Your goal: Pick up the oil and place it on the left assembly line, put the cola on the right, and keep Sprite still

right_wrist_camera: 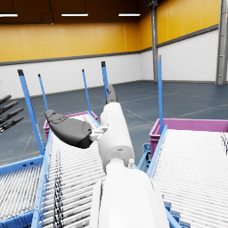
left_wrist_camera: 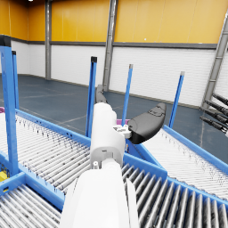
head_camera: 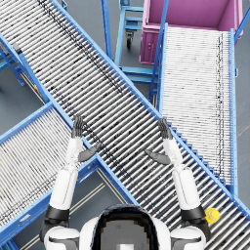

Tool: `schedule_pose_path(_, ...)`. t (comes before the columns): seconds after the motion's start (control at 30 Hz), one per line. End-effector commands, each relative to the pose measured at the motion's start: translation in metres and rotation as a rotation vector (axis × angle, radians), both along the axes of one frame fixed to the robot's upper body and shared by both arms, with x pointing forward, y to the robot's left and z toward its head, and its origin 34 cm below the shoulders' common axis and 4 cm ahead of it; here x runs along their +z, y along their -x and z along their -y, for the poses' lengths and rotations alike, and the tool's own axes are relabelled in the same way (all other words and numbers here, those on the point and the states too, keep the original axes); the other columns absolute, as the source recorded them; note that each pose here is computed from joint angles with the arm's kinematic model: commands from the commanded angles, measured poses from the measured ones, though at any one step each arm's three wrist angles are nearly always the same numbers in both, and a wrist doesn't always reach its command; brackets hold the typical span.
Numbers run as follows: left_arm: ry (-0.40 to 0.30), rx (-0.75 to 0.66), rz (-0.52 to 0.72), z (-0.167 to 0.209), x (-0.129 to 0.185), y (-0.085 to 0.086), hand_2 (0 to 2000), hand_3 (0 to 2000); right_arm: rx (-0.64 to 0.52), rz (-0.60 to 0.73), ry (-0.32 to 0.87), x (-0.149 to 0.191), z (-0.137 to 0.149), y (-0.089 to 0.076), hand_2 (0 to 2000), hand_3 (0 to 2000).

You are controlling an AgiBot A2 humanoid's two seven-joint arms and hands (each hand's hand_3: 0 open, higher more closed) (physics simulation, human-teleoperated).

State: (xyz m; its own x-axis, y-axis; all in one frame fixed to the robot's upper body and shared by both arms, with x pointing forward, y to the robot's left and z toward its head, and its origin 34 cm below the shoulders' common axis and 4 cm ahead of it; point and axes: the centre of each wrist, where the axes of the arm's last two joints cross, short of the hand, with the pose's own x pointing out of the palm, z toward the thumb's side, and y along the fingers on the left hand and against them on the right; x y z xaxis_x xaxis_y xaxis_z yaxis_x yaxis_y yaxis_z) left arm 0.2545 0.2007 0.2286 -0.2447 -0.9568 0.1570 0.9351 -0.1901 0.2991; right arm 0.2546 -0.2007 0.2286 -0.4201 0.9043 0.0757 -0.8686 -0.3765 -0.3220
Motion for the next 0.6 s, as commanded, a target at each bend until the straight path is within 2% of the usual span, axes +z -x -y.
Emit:
schedule_pose_path(0.03,0.000,0.000,0.000,0.0000,0.0000,0.0000,0,0,0.000,0.000,0.000,0.0000,0.0000,0.0000,0,0)
schedule_pose_path(0.6,0.000,0.000,0.000,0.0000,0.0000,0.0000,0,0,0.000,0.000,0.000,0.0000,0.0000,0.0000,0,0)
